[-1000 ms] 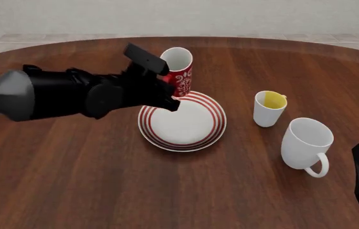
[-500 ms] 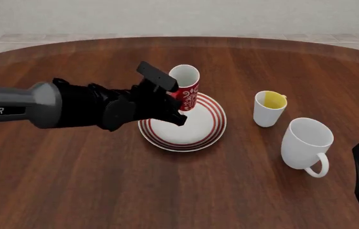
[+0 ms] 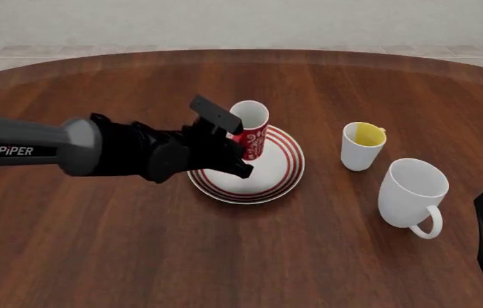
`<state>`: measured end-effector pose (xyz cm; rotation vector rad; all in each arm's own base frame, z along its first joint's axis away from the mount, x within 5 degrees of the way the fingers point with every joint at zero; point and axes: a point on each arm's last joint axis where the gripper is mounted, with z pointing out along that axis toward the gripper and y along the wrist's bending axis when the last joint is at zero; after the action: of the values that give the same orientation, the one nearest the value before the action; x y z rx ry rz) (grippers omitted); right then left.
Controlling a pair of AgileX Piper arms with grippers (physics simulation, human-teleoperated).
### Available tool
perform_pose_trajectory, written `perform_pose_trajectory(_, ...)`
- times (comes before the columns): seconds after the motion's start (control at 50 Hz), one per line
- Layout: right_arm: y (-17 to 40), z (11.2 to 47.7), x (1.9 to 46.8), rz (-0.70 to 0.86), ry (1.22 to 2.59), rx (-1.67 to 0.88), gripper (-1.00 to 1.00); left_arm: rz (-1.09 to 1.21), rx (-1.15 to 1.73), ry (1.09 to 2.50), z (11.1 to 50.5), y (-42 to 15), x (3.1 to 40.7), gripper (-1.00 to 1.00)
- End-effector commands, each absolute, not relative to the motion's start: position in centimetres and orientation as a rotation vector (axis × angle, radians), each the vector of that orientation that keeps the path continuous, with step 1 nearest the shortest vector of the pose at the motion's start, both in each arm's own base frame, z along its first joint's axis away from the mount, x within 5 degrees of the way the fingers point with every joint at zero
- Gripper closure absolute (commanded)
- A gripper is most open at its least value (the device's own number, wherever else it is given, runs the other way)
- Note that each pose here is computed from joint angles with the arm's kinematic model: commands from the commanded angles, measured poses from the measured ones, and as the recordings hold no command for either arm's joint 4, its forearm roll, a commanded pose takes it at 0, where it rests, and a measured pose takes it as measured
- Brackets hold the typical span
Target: Pick up the red mug and put it on the plate
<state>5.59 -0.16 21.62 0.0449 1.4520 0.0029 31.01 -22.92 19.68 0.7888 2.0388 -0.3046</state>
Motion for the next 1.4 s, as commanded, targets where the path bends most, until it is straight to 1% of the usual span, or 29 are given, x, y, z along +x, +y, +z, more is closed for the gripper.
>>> perform_pose_trajectory(0.02, -0.2, 21.6, 5.6, 0.003, 1.452, 0.046, -1.00, -0.305, 0.787, 2.058, 19.1, -23.1, 31.4, 1.00)
perform_pose_trajectory(1.4, -0.2, 21.6, 5.6, 0.001, 1.456, 0.047, -1.00, -0.290, 0.811, 2.107, 15.9, -23.6, 31.9, 1.00)
